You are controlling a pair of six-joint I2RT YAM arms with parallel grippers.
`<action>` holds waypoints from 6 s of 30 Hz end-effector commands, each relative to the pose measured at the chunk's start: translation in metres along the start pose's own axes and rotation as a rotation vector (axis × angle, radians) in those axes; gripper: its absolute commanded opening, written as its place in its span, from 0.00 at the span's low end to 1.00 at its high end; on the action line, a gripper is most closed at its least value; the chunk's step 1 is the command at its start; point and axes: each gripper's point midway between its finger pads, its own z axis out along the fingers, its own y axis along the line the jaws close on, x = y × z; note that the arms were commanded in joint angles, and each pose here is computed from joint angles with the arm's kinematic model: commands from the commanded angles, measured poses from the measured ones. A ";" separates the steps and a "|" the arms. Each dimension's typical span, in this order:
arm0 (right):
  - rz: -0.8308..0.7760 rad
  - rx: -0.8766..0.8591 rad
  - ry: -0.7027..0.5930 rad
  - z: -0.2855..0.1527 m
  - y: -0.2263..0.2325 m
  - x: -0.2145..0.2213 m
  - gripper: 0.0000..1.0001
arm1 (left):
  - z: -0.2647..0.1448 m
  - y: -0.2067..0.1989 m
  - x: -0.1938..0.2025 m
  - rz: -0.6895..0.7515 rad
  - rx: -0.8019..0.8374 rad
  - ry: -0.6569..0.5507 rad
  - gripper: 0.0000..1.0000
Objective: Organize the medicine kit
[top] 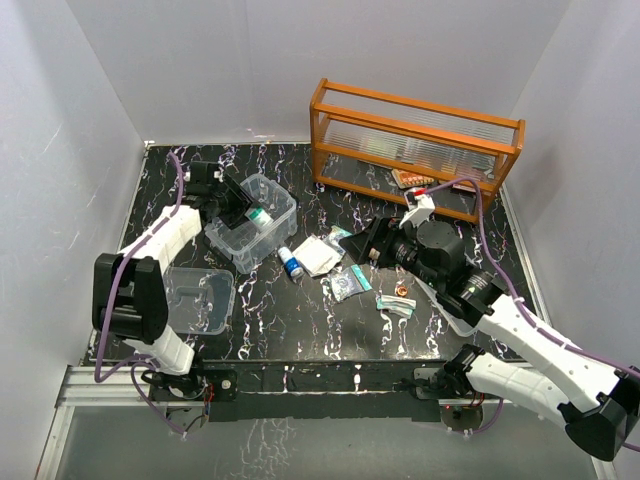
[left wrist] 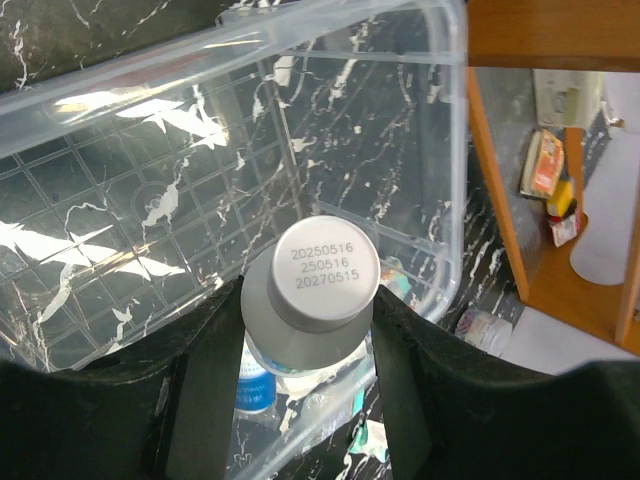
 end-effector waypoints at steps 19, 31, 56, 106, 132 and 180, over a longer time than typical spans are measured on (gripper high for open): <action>0.052 -0.028 -0.071 -0.017 0.007 -0.014 0.84 | 0.049 0.004 0.027 0.044 -0.135 0.075 0.59; 0.059 -0.015 -0.070 -0.020 0.003 -0.011 0.84 | 0.063 0.014 0.041 0.072 -0.173 0.113 0.41; 0.053 0.020 -0.055 -0.015 -0.005 -0.007 0.83 | 0.057 -0.021 0.010 0.163 -0.074 -0.065 0.43; -0.363 0.532 0.107 0.015 -0.113 0.010 0.83 | -0.021 -0.084 0.015 0.485 0.012 -0.048 0.46; -0.670 0.382 0.578 0.098 -0.190 0.070 0.77 | -0.154 -0.072 0.067 0.519 0.260 0.016 0.59; -0.202 -0.355 0.081 0.081 0.054 0.018 0.36 | -0.143 -0.106 0.107 0.291 0.613 0.144 0.80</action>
